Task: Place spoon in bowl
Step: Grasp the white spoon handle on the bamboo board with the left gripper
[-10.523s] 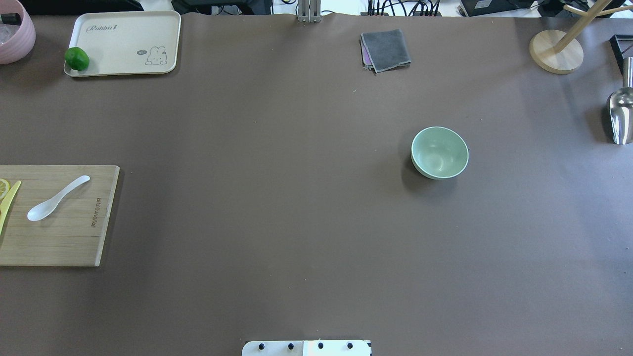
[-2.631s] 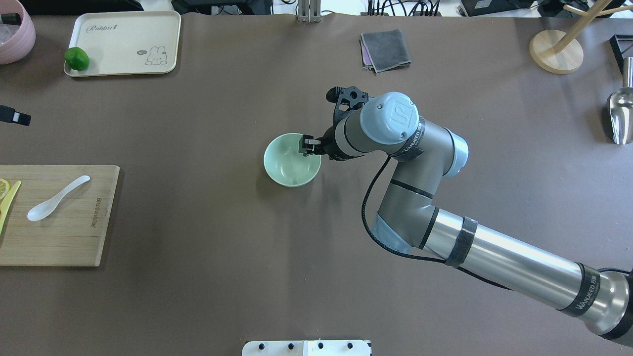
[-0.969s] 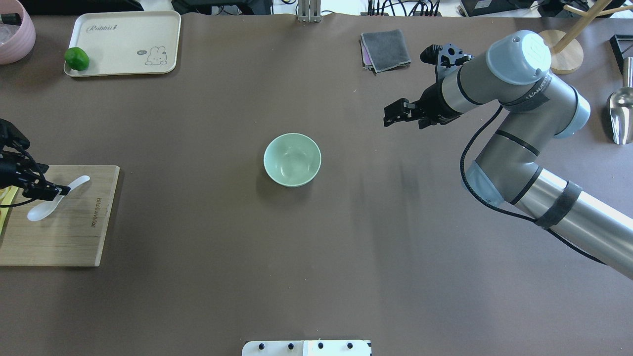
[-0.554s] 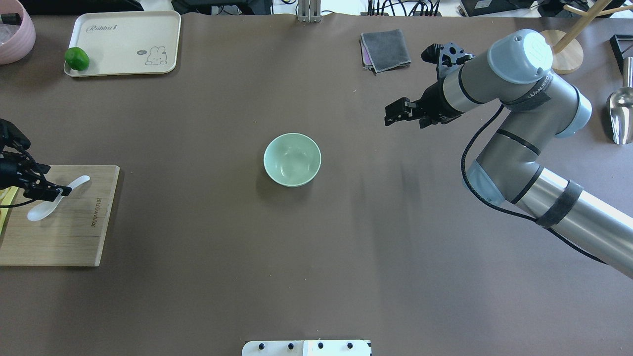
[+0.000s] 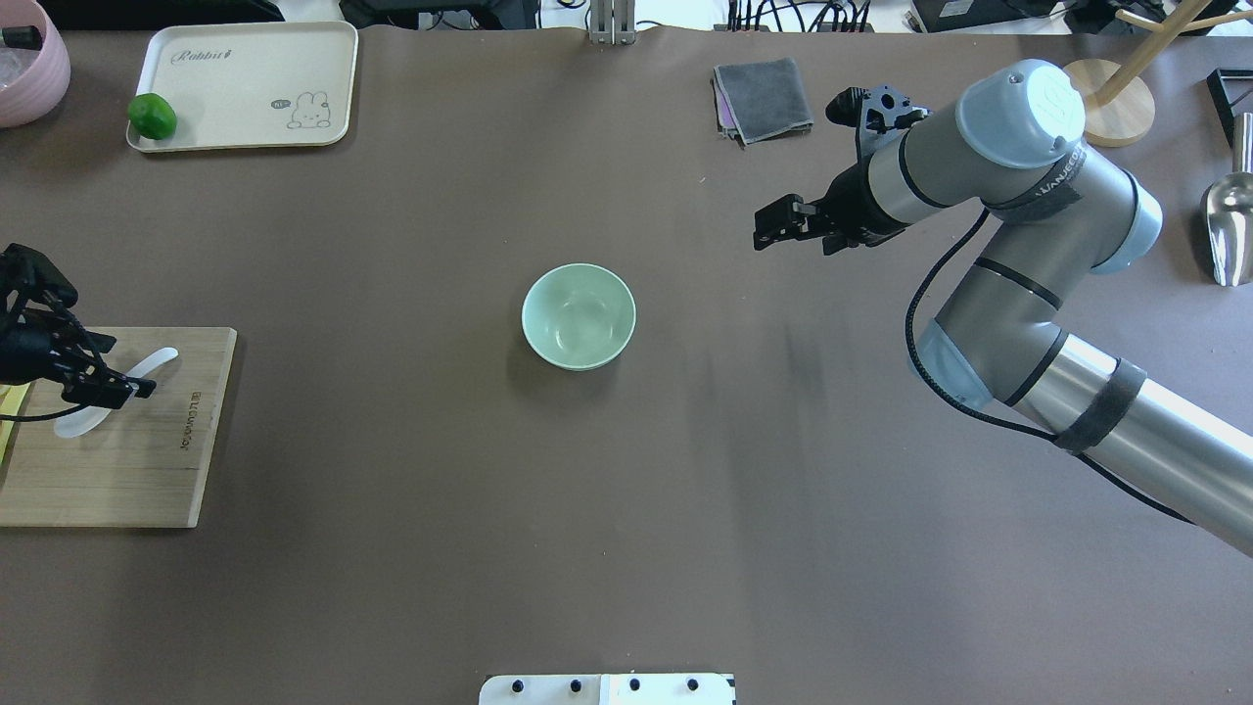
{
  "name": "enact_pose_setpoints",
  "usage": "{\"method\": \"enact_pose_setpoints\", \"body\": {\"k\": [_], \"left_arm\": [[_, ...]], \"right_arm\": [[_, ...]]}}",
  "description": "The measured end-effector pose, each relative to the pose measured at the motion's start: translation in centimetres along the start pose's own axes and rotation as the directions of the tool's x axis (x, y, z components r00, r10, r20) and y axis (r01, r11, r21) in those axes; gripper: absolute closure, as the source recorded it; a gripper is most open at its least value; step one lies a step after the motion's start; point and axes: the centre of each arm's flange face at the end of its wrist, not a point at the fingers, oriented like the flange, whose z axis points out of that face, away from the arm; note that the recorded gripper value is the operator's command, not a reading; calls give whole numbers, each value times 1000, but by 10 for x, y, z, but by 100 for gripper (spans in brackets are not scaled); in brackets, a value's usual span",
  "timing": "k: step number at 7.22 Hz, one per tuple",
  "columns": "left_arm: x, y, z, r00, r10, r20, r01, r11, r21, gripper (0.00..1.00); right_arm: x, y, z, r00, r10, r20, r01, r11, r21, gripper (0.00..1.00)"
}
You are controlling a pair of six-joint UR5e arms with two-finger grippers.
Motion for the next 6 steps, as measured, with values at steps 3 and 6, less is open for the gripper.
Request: {"method": "enact_pose_setpoints", "body": {"k": [3,6], "left_arm": [[3,3,2,1000,4,-6,-4,1000,-6,82],[9,16,-5,1000,-22,-13,22,1000,-18,100]], "right_arm": [[-6,6,5,1000,2,4,-2,1000,-6,0],[-12,12,7,1000,-5,10,5,1000,-13,0]]}}
